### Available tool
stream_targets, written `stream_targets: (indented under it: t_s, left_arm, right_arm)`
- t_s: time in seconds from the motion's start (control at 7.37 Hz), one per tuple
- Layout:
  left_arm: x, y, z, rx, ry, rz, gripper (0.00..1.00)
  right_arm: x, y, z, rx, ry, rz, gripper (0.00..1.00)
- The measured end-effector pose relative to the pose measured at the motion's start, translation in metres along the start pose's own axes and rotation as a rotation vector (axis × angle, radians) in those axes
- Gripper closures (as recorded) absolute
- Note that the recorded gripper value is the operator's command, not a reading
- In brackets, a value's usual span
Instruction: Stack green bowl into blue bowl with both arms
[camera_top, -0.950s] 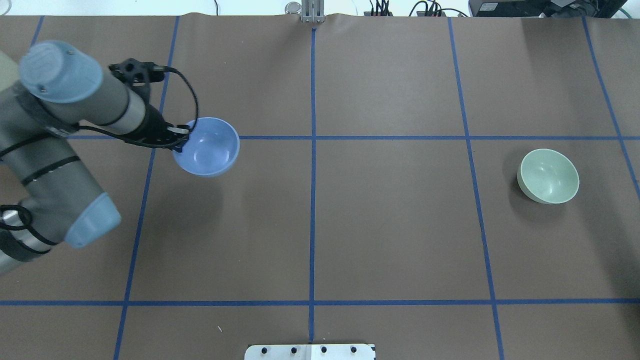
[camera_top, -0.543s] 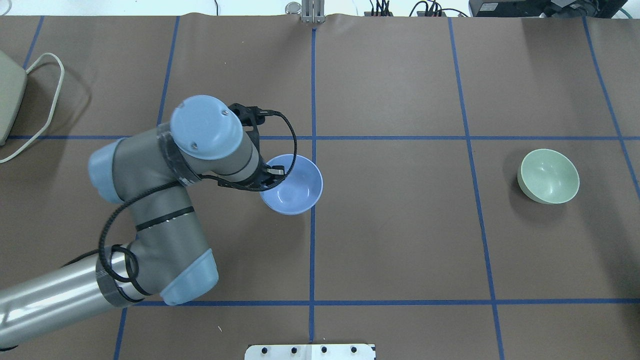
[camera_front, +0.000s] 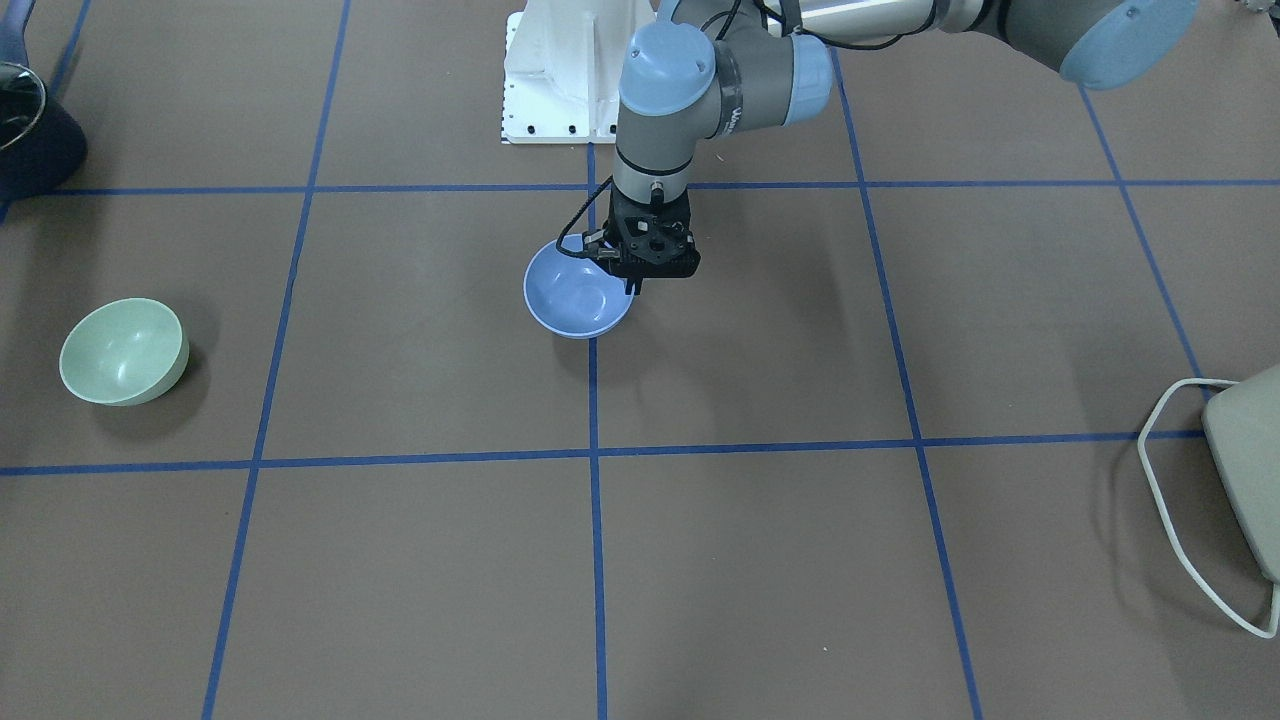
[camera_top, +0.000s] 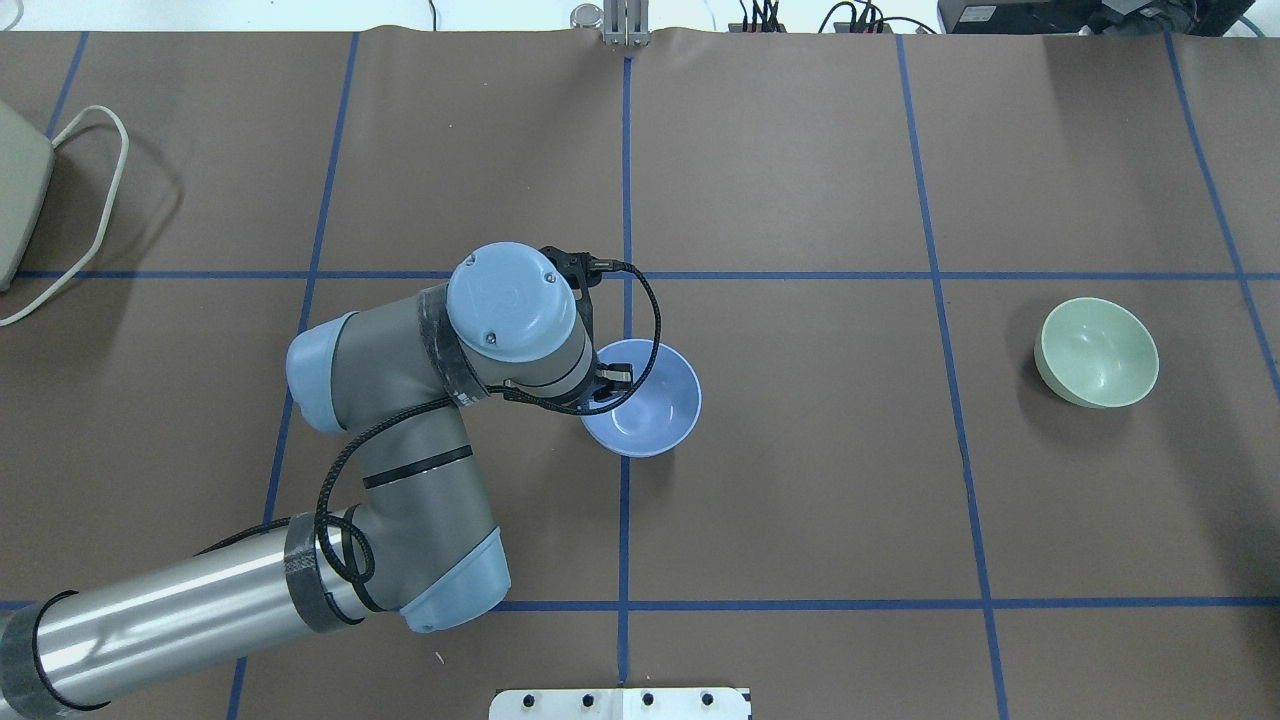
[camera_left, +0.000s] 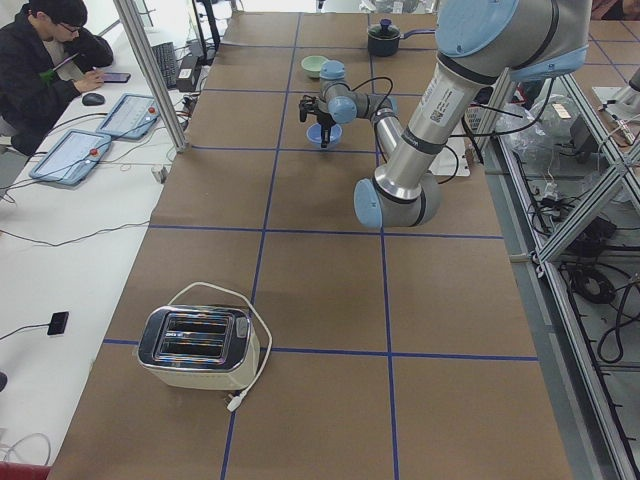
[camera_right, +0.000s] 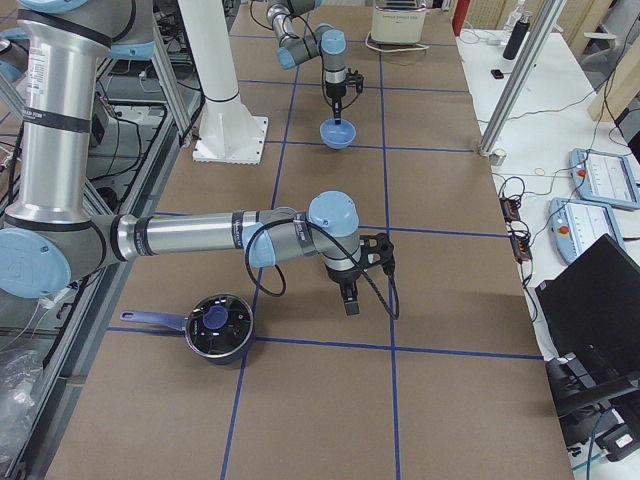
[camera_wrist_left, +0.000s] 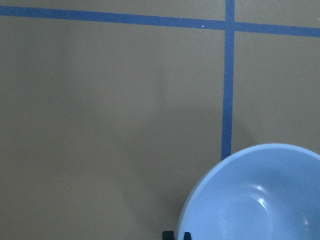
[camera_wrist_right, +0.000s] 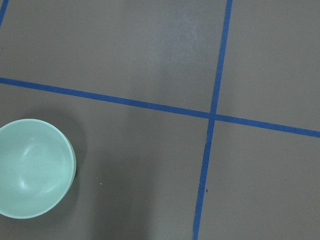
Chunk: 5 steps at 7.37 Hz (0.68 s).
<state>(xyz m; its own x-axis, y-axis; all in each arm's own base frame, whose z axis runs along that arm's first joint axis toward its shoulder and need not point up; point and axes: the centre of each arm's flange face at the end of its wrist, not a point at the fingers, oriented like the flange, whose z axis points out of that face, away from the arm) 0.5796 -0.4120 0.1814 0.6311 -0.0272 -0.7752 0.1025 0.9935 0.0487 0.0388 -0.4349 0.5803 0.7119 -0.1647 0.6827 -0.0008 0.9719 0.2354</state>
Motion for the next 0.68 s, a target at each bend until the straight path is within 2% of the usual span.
stream_targets:
  t_s: [0.54,0.68]
  left_arm:
    - [-0.0004,-0.0028,0.0114,0.001,0.002,0.005,0.99]
    - [-0.0015,-0.0034,0.0129,0.001,-0.001,0.005,0.92]
  right_arm:
    - [-0.0002,-0.0005,0.0002,0.000,0.000,0.000,0.00]
    - [-0.0003,-0.0006,0.0002,0.000,0.000,-0.001,0.00]
